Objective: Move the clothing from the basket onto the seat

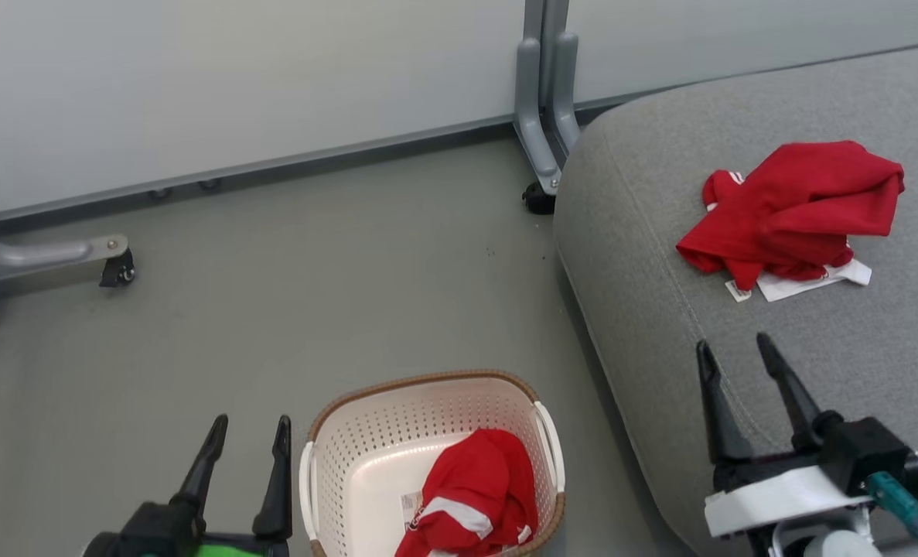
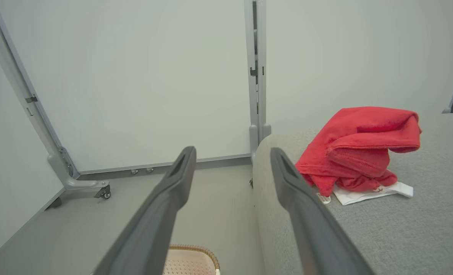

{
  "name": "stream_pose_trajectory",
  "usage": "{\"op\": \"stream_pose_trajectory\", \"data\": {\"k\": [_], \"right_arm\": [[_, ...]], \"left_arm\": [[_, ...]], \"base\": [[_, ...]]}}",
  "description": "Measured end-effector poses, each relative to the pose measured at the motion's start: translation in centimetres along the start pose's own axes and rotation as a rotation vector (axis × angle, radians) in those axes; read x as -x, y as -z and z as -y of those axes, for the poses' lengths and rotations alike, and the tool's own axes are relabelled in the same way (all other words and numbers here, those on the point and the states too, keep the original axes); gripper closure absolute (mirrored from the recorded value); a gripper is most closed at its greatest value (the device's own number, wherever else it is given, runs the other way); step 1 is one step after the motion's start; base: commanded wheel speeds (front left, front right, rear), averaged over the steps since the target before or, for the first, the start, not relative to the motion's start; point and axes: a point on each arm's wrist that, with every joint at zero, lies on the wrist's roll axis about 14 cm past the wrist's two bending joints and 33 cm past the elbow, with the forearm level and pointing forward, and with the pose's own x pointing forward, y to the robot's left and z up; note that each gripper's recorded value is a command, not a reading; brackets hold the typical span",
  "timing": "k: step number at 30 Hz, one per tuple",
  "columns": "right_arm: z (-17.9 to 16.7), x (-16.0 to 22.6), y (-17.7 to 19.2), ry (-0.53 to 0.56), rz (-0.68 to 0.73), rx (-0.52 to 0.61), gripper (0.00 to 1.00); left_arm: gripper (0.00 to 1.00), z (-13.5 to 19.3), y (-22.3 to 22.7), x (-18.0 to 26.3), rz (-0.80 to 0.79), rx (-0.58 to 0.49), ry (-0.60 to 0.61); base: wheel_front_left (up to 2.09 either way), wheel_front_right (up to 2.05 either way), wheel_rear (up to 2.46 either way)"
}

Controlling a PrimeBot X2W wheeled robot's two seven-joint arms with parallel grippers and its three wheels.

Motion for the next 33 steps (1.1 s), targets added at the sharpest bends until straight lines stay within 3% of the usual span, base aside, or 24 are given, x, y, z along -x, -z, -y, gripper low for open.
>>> {"op": "stream_pose_trajectory", "data": {"k": [6, 13, 25, 33], "right_arm": [[3.0, -3.2, -1.6, 0.075, 0.067, -0.002, 0.00], [5.5, -6.4, -0.5, 0.130, 0.064, 0.007, 0.00], [8.1, -10.7, 3.2, 0.172, 0.035, 0.040, 0.00], [9.2, -12.1, 8.1, 0.183, -0.048, 0.050, 0.00]], "left_arm": [[0.00, 0.9, 0.2, -4.6, -0.012, -0.028, 0.117], [0.00, 3.0, 4.4, -9.0, -0.130, -0.066, 0.307], [0.00, 8.1, 17.9, -9.9, -0.490, -0.105, 0.701], [0.00, 6.7, 26.7, -8.5, -0.731, -0.146, 0.802]], "base": [[0.00, 0.00, 0.00], [0.00, 0.00, 0.00], [0.00, 0.00, 0.00], [0.00, 0.00, 0.00]]}}
